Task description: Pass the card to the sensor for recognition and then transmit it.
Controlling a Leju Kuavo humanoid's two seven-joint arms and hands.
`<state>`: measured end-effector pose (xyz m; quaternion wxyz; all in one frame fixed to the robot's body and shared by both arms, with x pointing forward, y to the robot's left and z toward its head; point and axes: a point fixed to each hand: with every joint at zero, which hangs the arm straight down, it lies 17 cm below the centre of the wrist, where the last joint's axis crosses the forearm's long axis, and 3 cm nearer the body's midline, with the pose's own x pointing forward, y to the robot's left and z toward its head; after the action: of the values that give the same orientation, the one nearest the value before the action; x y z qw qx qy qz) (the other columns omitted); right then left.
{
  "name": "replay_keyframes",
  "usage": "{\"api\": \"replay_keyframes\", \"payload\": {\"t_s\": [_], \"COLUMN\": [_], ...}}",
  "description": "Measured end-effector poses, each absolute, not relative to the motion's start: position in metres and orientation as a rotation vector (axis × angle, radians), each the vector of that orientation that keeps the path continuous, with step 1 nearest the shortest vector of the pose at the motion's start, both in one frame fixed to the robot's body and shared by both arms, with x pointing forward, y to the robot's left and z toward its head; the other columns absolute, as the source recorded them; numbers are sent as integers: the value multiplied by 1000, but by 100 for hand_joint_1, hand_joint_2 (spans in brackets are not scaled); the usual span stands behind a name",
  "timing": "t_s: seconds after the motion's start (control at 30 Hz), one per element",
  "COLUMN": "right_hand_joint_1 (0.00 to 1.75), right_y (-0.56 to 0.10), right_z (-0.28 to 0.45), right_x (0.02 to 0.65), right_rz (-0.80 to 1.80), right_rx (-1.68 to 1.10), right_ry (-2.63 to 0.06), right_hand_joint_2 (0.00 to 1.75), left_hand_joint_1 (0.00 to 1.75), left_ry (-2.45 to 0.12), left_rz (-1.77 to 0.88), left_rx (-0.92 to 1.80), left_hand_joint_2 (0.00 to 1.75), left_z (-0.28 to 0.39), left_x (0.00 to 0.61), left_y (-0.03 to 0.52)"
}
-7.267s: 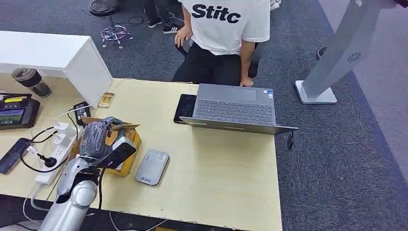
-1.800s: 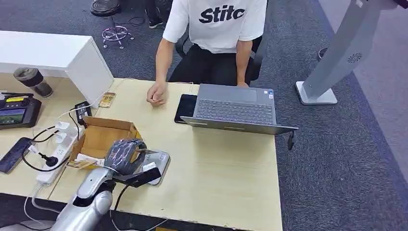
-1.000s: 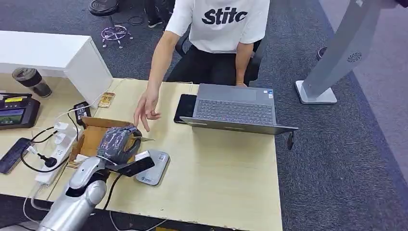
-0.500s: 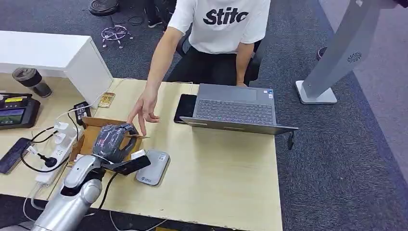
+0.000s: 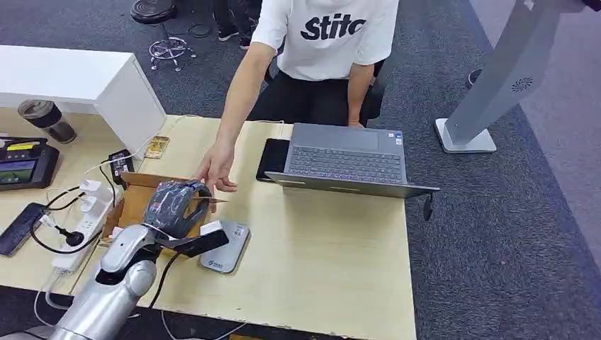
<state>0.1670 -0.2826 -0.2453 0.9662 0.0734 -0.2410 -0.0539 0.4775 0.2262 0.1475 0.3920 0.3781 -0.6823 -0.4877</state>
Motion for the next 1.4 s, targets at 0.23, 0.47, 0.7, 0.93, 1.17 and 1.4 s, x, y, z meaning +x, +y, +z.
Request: {"api": "replay_keyframes", "payload": {"t_s": [0.23, 0.47, 0.7, 0.93, 1.17, 1.4], "right_hand_joint_1": [0, 0, 0, 0, 0, 0], "right_y": [-282, -282, -282, -282, -282, -282], "right_z": [-245, -245, -245, -245, -244, -244], "right_x": [168, 168, 168, 169, 170, 170], "right_rz": [-102, -102, -105, -105, -114, -114], "right_rx": [149, 149, 150, 151, 151, 151], "right_ry": [-488, -488, -491, -493, -496, -496], "right_hand_joint_2": [175, 175, 175, 175, 175, 175], "left_hand_joint_1": [175, 175, 175, 175, 175, 175], "left_ry": [-1743, -1753, -1768, -1782, -1784, -1785], "left_rz": [-1231, -1226, -1213, -1197, -1194, -1194], "left_rx": [958, 960, 958, 939, 937, 938], "left_hand_joint_2": [175, 175, 175, 175, 175, 175], "left_z": [151, 156, 164, 167, 168, 169], "left_x": [479, 481, 486, 487, 487, 487], "left_y": [222, 220, 218, 214, 214, 214]}}
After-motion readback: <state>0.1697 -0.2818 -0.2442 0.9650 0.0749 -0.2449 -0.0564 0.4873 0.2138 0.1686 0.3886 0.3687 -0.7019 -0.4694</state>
